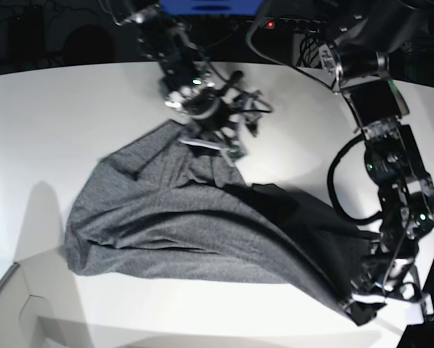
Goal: Layout the t-shirt on the table in an organized manner, then fold the t-shirt properly
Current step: 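Grasp the shirt's bunched edge with the left gripper and the right gripper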
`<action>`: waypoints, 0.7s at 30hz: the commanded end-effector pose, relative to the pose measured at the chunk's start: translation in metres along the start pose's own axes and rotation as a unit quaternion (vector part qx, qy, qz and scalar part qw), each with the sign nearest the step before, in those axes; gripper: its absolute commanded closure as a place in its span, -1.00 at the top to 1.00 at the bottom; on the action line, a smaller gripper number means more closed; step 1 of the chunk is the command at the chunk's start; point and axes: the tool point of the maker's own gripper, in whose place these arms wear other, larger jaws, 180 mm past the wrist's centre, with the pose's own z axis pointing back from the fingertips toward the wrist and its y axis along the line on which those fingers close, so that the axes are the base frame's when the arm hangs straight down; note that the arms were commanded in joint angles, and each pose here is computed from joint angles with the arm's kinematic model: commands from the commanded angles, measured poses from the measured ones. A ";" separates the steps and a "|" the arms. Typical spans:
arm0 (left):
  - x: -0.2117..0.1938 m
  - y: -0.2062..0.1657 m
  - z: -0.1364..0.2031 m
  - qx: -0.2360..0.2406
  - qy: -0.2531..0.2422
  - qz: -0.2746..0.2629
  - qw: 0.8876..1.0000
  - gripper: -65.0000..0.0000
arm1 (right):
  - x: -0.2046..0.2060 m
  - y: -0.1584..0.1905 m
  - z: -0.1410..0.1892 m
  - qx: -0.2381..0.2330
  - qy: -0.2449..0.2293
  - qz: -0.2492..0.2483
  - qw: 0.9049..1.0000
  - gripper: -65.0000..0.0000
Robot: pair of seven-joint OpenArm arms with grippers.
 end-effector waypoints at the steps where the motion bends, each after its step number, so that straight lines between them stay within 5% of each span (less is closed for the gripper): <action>1: 0.028 -0.010 -0.001 -0.013 -0.037 -0.006 0.999 -0.99 | 0.023 -0.004 -0.005 -0.001 -0.026 0.010 1.000 0.47; 12: 0.038 -0.014 -0.003 -0.016 -0.044 -0.009 0.999 -0.99 | 0.087 -0.031 -0.048 -0.010 -0.085 0.064 0.994 0.48; 21: 0.034 -0.014 -0.003 -0.016 -0.042 -0.006 0.999 -0.99 | 0.092 -0.029 -0.061 -0.002 -0.103 0.075 0.992 0.47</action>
